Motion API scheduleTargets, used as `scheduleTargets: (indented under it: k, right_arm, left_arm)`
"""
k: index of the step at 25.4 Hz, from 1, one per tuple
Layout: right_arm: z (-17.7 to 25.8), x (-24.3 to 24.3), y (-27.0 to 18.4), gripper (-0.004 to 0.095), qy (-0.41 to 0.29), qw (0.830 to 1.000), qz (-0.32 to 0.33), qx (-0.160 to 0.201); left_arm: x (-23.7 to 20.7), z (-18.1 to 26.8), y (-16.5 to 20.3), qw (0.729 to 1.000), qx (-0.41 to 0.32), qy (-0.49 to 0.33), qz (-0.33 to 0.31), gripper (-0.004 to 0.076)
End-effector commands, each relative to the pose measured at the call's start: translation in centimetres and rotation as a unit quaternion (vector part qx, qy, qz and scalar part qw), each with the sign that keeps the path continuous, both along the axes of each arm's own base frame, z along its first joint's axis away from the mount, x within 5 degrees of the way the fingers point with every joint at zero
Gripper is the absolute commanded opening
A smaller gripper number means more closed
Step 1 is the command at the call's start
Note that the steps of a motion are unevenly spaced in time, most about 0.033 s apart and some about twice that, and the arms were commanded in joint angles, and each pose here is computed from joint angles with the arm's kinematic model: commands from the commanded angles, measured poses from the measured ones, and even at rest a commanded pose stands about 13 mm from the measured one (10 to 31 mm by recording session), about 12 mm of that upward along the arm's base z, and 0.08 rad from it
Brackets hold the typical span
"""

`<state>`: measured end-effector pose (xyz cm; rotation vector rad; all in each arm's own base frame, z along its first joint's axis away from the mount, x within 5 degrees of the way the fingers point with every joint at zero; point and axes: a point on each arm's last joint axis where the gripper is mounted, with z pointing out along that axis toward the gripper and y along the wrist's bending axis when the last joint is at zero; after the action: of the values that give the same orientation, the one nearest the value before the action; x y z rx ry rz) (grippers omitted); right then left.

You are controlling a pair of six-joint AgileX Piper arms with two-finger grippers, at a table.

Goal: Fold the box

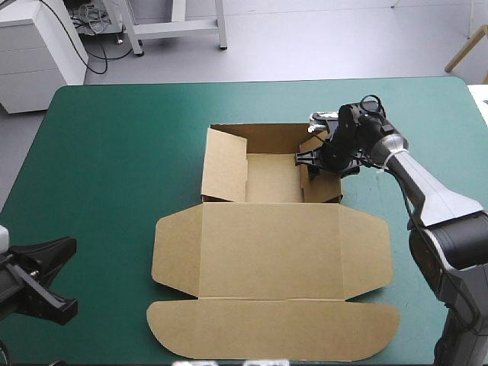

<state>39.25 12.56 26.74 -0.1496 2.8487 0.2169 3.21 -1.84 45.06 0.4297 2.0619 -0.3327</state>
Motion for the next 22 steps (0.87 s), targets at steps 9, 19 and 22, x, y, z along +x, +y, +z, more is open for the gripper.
scheduleTargets:
  k: [9,19,22]
  right_arm:
    - [6.8,1.3,-5.2,-0.0019,-0.097,0.995,-0.017,-0.004]
    - [11.1,1.2,-22.5,-0.0019,-0.165,0.968,-0.173,-0.071]
    - [10.3,0.4,-27.1,-0.0019,-0.157,0.96,-0.218,-0.084]
  left_arm:
    - [-0.1,0.1,-0.1,1.0,0.002,0.02,-0.003,-0.001]
    - [-0.1,0.1,0.0,1.0,0.005,0.019,0.0,-0.001]
    - [-0.1,0.1,0.0,1.0,0.005,0.019,0.0,-0.001]
